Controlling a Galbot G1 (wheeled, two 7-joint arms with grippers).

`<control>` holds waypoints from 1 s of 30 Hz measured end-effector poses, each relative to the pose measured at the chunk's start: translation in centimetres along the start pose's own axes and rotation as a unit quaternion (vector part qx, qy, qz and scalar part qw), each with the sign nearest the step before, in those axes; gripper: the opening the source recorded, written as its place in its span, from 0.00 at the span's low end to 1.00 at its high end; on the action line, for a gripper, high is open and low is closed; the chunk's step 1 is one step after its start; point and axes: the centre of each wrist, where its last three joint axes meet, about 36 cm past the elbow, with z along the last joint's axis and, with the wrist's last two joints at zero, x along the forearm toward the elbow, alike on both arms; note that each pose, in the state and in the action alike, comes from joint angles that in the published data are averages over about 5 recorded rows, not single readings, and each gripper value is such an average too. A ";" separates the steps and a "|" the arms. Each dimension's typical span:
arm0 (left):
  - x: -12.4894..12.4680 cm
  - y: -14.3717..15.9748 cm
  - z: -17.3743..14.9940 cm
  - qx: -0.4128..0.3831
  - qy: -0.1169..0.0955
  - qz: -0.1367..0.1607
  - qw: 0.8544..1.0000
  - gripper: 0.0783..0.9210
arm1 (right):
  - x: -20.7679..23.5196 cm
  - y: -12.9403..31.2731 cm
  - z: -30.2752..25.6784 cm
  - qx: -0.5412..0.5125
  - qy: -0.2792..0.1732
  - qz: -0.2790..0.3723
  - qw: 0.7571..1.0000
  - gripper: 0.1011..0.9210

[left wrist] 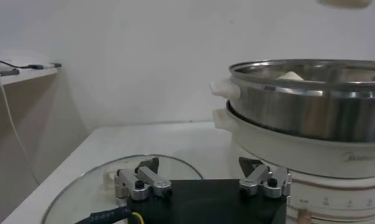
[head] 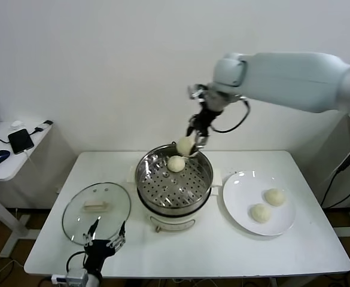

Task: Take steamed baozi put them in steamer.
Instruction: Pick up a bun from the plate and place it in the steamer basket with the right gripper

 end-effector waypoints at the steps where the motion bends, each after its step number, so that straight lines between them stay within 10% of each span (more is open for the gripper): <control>1: 0.0 0.0 0.0 0.000 -0.001 0.000 1.000 0.88 | -0.9 0.0 -0.8 0.003 0.003 -0.003 1.000 0.73; 21: -0.4 -0.2 0.2 0.000 0.000 0.007 1.000 0.88 | -16.2 0.2 -7.5 0.017 0.046 -0.008 0.999 0.72; 30: -0.3 -0.1 0.0 0.001 0.001 0.007 1.000 0.88 | -16.8 0.3 -7.8 0.026 0.040 -0.005 0.999 0.88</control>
